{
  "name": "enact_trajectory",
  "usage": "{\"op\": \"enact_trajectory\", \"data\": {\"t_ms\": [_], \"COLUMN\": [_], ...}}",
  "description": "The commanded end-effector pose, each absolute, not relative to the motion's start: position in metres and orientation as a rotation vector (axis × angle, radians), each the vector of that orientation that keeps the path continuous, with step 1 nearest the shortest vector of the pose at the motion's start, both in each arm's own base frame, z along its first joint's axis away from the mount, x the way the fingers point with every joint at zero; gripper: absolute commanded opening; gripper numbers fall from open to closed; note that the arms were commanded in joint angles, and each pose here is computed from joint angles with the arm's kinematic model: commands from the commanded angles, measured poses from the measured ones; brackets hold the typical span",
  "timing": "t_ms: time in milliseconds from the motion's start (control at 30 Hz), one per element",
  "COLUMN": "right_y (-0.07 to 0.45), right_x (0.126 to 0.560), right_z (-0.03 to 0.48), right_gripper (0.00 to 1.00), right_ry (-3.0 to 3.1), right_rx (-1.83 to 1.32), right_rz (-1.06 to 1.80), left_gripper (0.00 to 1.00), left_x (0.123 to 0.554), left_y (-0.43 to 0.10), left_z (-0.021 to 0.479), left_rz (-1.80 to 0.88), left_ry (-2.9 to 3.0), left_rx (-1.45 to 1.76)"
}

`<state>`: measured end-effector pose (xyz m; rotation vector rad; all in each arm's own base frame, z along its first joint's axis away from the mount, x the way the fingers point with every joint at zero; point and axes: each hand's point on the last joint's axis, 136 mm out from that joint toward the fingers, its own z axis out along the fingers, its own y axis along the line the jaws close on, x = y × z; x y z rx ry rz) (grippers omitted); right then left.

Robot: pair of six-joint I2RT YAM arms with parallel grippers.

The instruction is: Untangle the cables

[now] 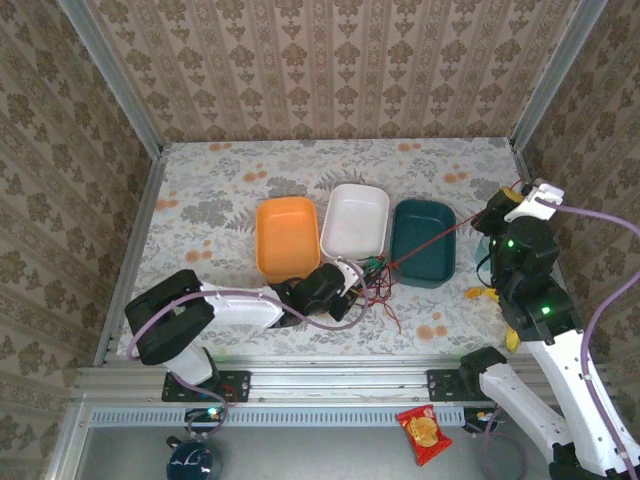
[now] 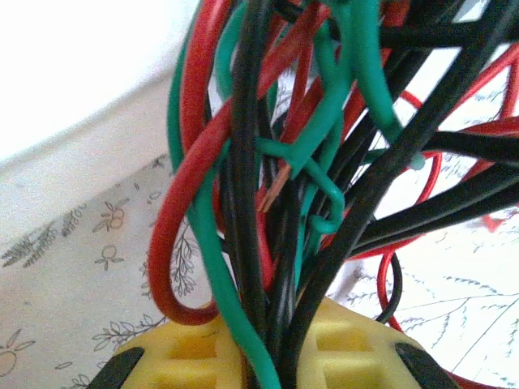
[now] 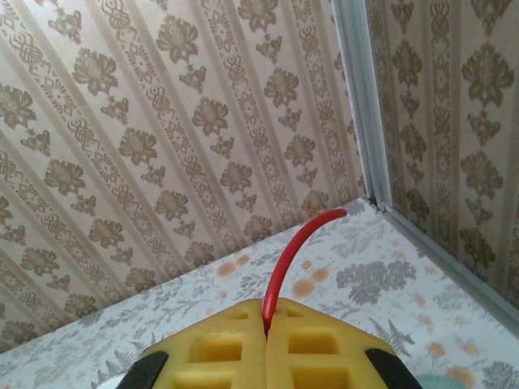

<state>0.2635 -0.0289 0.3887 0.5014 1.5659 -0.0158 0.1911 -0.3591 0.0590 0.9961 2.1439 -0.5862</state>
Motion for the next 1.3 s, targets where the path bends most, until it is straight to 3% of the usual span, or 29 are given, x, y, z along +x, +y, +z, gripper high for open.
{"op": "enact_trajectory", "data": {"t_ms": [0,500,733,967,1267], "right_y": [-0.050,-0.056,-0.024,-0.061,-0.036], "right_x": [0.242,0.267,0.278,0.272,0.298], "right_z": [0.470,0.482,0.540,0.577,0.570], "right_gripper": [0.00,0.00,0.00,0.00,0.00], "right_ry": [1.344,1.413,1.322,1.272,1.328], "right_rx": [0.519,0.505,0.293,0.401,0.292], "right_rz": [-0.026,0.076,0.236,0.102,0.301], "left_gripper": [0.00,0.00,0.00,0.00,0.00], "left_x": [0.172,0.164,0.175,0.171,0.174], "left_y": [-0.294,-0.265,-0.240,-0.216,-0.226], "left_z": [-0.001,-0.003,-0.015,-0.031,-0.026], "left_rz": [-0.337,-0.306,-0.145,-0.061,-0.083], "left_ry": [2.385,2.430,2.454,2.507,2.484], "left_rx": [1.041,0.951,0.854,0.766,0.789]}}
